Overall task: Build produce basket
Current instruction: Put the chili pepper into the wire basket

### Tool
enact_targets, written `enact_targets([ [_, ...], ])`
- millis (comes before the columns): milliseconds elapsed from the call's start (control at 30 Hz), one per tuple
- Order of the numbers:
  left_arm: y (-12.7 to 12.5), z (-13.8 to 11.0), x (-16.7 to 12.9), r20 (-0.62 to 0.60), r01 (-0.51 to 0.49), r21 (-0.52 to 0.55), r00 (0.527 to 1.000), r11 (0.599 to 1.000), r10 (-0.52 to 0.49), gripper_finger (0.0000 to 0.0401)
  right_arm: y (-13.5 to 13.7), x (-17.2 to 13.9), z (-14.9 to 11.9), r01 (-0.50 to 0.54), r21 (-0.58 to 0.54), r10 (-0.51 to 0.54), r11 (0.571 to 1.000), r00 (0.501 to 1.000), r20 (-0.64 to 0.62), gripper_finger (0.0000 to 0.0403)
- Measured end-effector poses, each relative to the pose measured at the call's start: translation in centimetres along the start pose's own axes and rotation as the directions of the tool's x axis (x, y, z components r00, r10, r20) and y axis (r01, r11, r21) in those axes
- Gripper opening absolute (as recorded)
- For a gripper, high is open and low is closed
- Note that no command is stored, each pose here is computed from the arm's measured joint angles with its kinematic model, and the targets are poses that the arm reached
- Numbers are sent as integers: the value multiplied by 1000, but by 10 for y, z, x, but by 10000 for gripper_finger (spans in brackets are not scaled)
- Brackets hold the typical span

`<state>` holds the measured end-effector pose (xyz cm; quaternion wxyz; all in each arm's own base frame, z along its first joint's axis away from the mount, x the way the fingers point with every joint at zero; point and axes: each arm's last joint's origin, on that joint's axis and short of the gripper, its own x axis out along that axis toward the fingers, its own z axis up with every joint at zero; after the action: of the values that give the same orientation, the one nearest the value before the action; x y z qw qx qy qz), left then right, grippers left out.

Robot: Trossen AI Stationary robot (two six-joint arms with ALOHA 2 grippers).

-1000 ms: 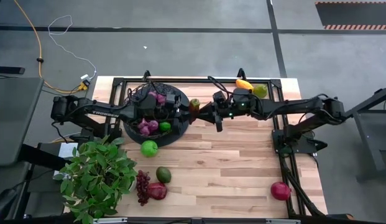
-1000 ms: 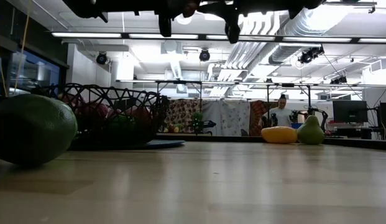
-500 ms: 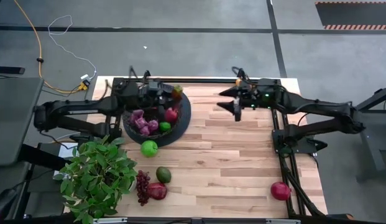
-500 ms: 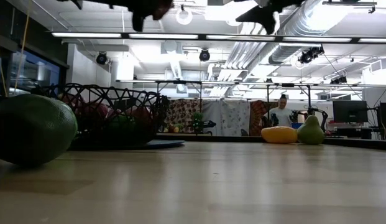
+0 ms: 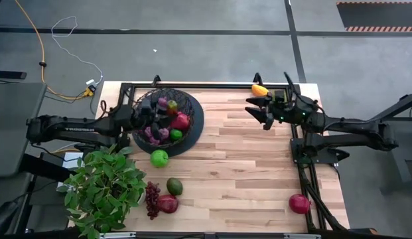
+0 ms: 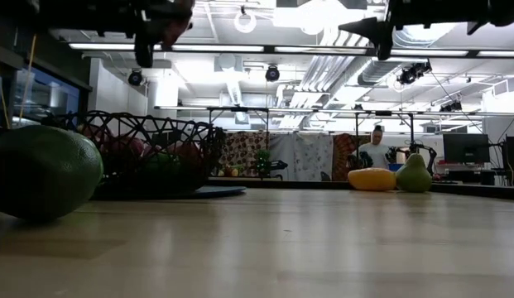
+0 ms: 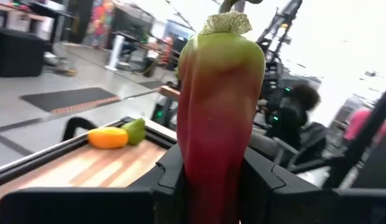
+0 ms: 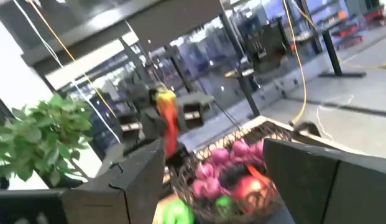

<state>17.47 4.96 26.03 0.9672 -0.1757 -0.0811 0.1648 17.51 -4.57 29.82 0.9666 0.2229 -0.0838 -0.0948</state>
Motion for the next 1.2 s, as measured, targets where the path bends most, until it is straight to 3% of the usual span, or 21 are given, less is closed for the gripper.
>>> enact_targets([
  [567, 0, 3, -2, 39, -43, 11, 998, 999, 43, 84, 0, 0, 0, -1, 22, 1, 1000, 1000, 2, 252],
  [667, -3, 16, 2, 11, -83, 21, 996, 996, 83, 84, 0, 0, 0, -1, 22, 1, 1000, 1000, 2, 252],
  [733, -1, 27, 5, -70, -167, 46, 983, 985, 170, 84, 0, 0, 0, -1, 22, 1, 1000, 1000, 2, 252],
  [833, 9, 38, 6, -238, -346, 120, 900, 931, 365, 84, 0, 0, 0, -1, 22, 1, 1000, 1000, 2, 252],
  [967, 29, 38, 5, -419, -505, 211, 727, 837, 544, 84, 0, 0, -1, -1, 22, 1, 1000, 1000, 1, 252],
  [1200, 60, 10, 11, -625, -618, 245, 488, 747, 609, 84, 0, 0, -1, 1, 23, -1, 1000, 1000, -1, 252],
])
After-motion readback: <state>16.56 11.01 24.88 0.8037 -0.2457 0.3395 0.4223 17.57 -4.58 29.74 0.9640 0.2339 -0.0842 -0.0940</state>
